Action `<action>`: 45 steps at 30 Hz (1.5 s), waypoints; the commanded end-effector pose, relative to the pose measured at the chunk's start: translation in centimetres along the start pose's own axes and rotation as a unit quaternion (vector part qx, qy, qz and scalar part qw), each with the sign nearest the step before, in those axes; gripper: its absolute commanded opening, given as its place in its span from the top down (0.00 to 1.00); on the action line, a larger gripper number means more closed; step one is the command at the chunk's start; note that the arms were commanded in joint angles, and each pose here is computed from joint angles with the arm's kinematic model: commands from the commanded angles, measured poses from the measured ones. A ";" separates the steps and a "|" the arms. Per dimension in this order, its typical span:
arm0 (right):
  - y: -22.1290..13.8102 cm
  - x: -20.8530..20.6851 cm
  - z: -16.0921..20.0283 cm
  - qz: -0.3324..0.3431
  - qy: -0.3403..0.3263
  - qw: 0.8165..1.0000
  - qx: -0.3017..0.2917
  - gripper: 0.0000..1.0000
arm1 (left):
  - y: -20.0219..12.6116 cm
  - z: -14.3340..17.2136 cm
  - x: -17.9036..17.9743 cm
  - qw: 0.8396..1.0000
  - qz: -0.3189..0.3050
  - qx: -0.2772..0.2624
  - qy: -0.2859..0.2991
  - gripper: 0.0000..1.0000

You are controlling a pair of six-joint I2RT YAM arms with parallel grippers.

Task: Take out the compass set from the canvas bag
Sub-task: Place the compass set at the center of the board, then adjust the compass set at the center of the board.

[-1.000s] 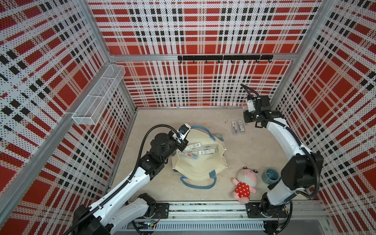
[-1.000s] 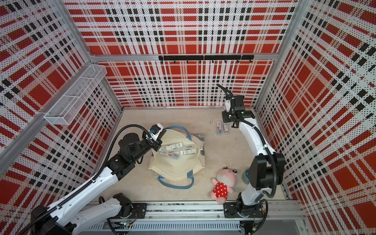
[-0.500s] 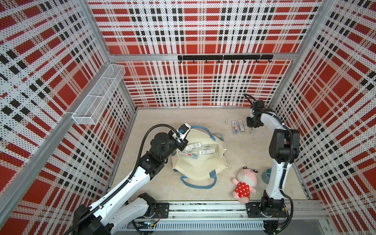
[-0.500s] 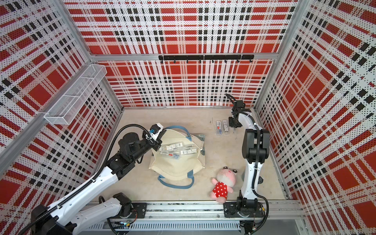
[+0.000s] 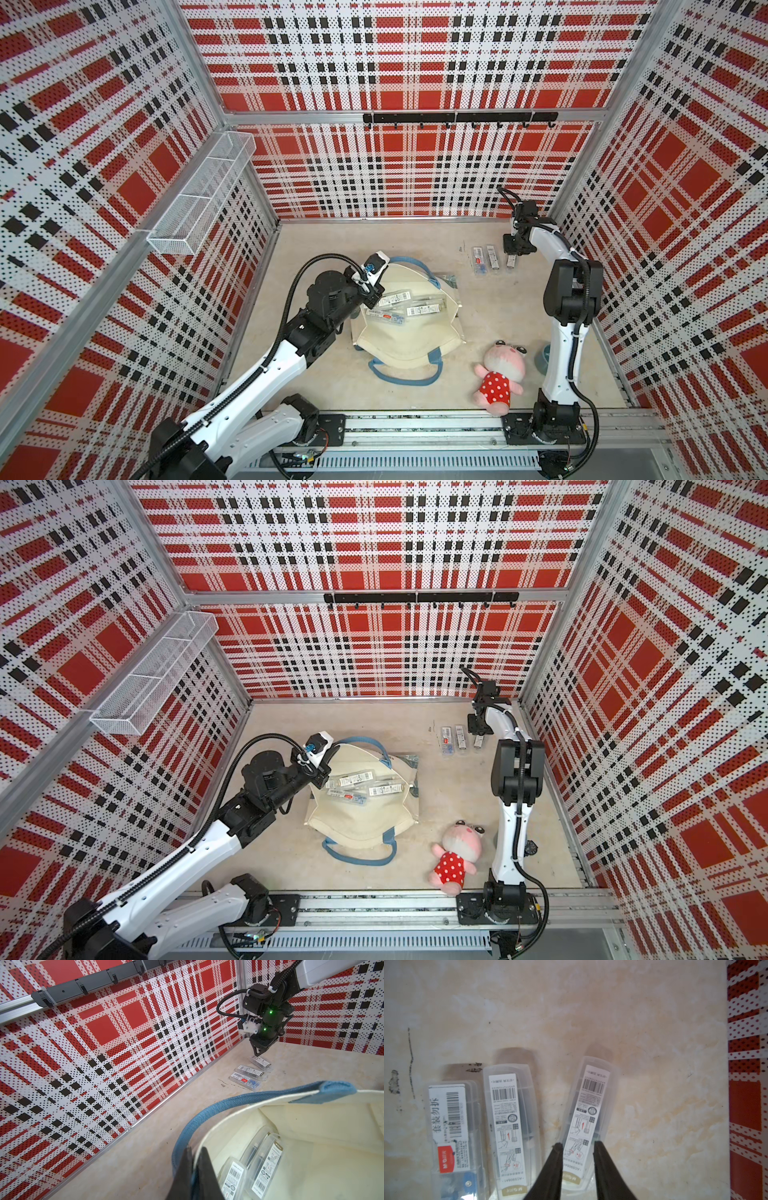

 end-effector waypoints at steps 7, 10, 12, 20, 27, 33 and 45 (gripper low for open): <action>0.7 0.0 0.4 -0.002 0.016 1.000 0.008 0.67 | -1.0 -3.7 0.3 0.997 0.000 -0.079 -0.001 1.00; 0.1 -0.4 0.2 -0.001 0.040 0.999 -0.009 0.52 | -1.0 -3.7 0.2 0.997 0.002 -0.079 -0.001 1.00; -0.6 -0.9 0.1 -0.007 0.070 0.997 -0.036 0.45 | -1.0 -3.6 0.2 0.997 0.003 -0.079 -0.001 1.00; 0.0 -3.5 1.4 -0.101 0.178 0.975 -0.087 0.34 | -1.1 -3.5 0.0 0.997 0.005 -0.078 0.000 1.00; 2.2 -3.2 1.6 -0.114 0.184 0.973 -0.077 0.34 | -1.2 -3.5 0.0 0.997 0.008 -0.079 0.001 1.00; 3.0 -3.1 1.1 -0.125 0.183 0.972 -0.074 0.40 | -1.1 -3.3 -0.2 0.997 0.010 -0.077 0.000 1.00; 3.5 -1.9 0.9 -0.144 0.172 0.972 -0.071 0.45 | -1.2 -3.4 -0.2 0.997 0.008 -0.079 0.000 1.00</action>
Point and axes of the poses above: each gripper's point midway between its finger pads, its own y axis out along the fingers, its own x axis along the line the jaws close on, z = x × y, the point moved 6 cm from there along -y, back along the fingers, and after that the axes turned 7 degrees about -y, right-handed, at the moved point
